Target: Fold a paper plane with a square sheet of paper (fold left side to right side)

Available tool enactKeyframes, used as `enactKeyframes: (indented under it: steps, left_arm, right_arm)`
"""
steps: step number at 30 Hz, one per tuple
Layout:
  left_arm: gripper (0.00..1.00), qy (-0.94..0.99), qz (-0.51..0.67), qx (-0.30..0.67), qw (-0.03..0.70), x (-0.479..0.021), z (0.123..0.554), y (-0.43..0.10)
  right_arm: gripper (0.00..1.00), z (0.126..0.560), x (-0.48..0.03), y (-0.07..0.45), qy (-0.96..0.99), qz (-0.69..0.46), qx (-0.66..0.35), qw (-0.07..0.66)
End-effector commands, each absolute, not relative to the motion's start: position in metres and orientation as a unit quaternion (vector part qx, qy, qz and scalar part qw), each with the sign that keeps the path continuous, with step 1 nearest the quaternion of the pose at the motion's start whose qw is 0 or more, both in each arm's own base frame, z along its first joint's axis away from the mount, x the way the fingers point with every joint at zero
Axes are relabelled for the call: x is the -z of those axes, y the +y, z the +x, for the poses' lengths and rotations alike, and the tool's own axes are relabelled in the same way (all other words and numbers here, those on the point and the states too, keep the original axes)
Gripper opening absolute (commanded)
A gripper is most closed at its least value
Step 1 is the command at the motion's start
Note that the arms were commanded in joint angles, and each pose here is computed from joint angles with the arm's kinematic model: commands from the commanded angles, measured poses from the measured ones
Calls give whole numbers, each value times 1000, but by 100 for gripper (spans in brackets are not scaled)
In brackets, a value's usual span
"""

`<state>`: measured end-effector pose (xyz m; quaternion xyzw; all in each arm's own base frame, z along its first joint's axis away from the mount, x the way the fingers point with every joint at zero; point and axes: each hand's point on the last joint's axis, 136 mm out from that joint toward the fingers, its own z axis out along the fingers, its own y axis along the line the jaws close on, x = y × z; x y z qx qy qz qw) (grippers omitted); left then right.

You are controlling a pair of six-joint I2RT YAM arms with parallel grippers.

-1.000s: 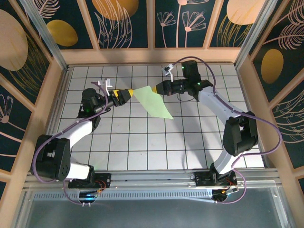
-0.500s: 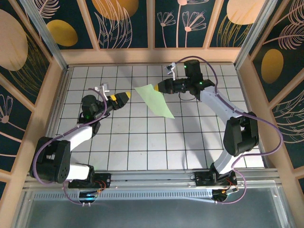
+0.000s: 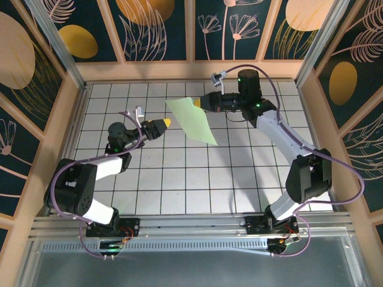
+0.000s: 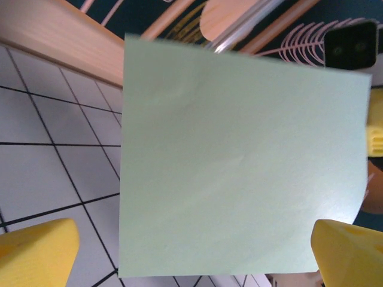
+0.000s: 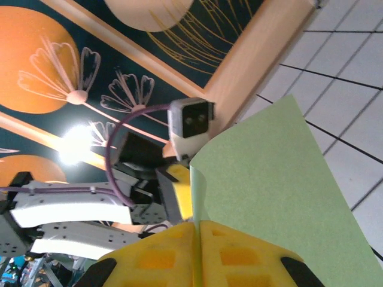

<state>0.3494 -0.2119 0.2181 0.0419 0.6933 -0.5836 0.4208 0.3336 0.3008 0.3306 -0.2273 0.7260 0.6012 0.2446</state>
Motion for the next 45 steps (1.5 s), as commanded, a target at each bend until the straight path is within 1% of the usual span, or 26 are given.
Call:
enactKeyframes:
  steps: [1, 13, 19, 22, 27, 32, 34, 37, 40, 42, 45]
  left_arm:
    - [99, 661, 83, 604, 438, -242, 348, -226]
    - [99, 628, 138, 633, 430, -262, 339, -251]
    - [98, 606, 168, 648, 430, -274, 330, -254]
    - [94, 596, 178, 651, 435, -282, 325, -254]
    - [83, 598, 180, 644, 441, -284, 324, -253]
    - [77, 612, 174, 635, 439, -279, 327, -253]
    - [72, 615, 172, 633, 437, -277, 328, -253]
    - [60, 619, 169, 633, 433, -275, 330, -253]
    - [43, 629, 159, 630, 427, -269, 334, -254]
    - [29, 641, 149, 624, 421, -263, 339, -254]
    - [15, 672, 121, 612, 398, -244, 349, -254]
  right_arm:
    - [12, 313, -370, 304, 687, -259, -627, 260]
    - [11, 302, -388, 301, 665, -258, -649, 266]
    - [11, 300, -393, 301, 661, -259, -651, 269]
    - [11, 305, -389, 298, 668, -250, -645, 274]
    - [10, 316, -380, 290, 686, -235, -625, 288]
    - [10, 324, -373, 282, 699, -224, -610, 299]
    - [11, 326, -371, 281, 702, -222, -607, 299]
    - [10, 329, -365, 280, 709, -218, -600, 299]
    - [10, 333, -360, 277, 717, -211, -592, 303]
    - [11, 338, -354, 273, 724, -203, -584, 306]
    - [13, 347, -336, 267, 745, -186, -563, 305]
